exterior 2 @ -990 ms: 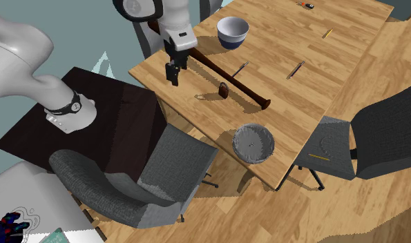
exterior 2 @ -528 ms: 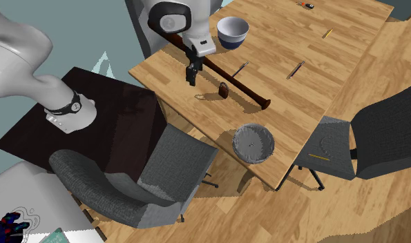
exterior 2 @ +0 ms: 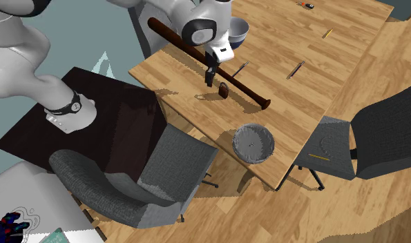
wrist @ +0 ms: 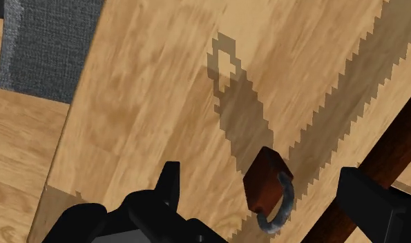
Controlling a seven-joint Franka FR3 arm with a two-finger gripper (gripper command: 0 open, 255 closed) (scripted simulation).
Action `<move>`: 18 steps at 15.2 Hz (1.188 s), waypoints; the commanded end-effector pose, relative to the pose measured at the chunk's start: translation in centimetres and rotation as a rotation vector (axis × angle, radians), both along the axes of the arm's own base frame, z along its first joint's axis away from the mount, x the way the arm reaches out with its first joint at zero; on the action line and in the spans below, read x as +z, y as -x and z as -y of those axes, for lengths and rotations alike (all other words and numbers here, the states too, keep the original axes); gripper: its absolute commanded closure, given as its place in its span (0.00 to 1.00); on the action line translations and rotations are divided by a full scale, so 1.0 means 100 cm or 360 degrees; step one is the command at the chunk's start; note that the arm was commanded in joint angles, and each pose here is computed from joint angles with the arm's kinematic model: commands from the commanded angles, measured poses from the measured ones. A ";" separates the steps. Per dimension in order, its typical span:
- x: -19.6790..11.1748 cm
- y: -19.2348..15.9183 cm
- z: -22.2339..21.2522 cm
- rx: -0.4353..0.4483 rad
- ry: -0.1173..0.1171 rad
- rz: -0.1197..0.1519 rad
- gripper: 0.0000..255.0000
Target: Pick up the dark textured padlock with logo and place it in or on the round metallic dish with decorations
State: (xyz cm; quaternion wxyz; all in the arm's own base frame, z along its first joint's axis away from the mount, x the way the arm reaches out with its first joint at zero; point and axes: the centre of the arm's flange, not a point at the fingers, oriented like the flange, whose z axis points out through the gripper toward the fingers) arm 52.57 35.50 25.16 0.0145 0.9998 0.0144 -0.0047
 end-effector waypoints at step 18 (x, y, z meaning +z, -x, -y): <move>-0.076 -0.027 -0.036 -0.0020 -0.0024 0.0003 0.00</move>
